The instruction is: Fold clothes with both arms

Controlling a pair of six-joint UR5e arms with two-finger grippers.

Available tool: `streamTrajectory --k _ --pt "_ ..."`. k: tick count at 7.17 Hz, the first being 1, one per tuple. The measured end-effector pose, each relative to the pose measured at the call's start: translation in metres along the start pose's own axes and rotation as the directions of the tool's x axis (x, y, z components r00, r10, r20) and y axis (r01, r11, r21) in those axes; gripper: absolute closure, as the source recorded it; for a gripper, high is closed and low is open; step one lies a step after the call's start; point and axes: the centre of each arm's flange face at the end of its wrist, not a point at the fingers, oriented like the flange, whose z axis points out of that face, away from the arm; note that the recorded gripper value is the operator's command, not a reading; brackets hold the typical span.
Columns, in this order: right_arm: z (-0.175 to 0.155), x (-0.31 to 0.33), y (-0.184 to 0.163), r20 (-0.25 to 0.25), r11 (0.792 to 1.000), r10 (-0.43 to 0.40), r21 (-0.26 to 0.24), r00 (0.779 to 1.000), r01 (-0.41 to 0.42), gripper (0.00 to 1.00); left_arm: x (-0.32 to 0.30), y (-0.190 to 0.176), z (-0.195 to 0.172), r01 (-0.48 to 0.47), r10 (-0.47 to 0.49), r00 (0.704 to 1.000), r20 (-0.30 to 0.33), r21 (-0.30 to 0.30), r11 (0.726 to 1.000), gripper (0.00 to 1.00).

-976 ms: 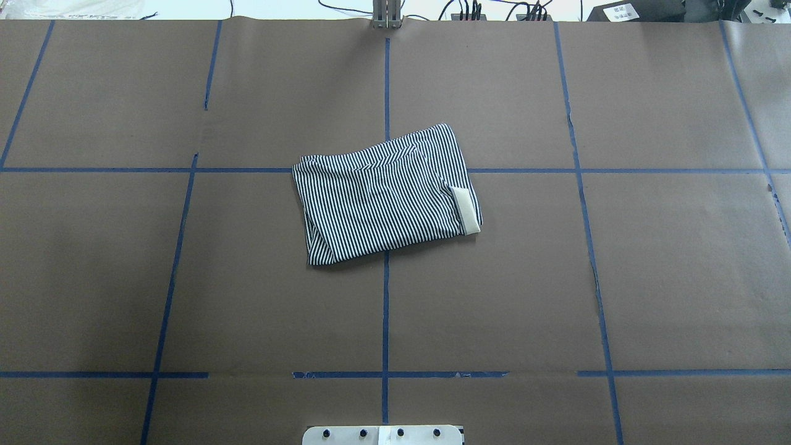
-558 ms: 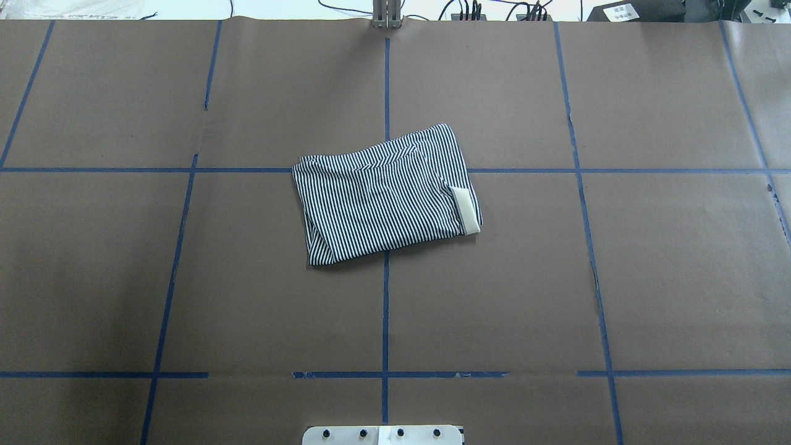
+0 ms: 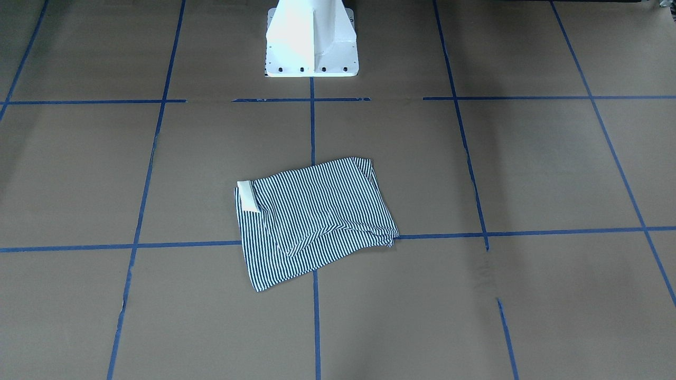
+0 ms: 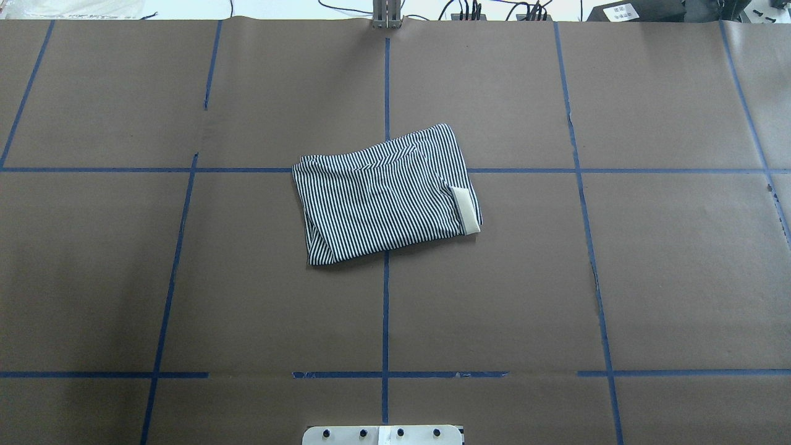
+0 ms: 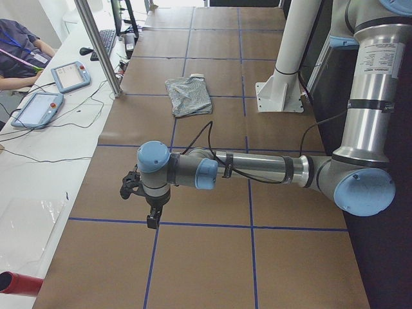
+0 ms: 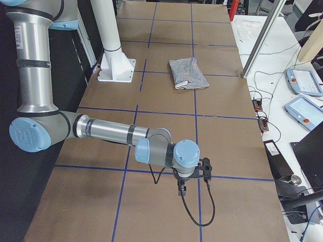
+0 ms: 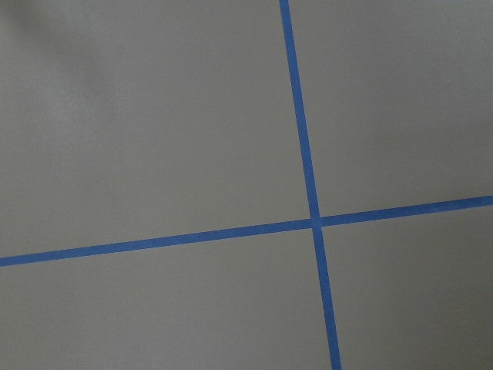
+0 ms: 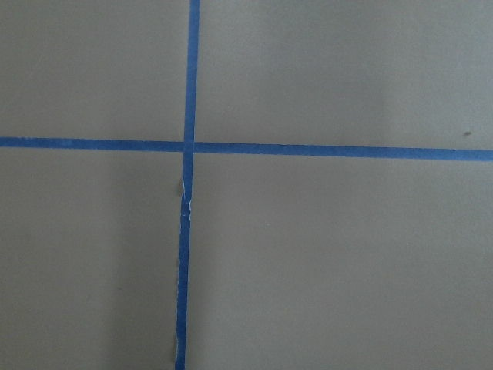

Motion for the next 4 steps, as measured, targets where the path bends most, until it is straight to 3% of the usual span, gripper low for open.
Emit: streamTrajectory --k 4 --pt "-0.010 -0.058 -0.012 0.040 0.999 0.037 0.030 0.999 -0.038 0.00 0.001 -0.001 -0.001 0.002 -0.002 1.000 -0.001 0.002 1.000 0.00"
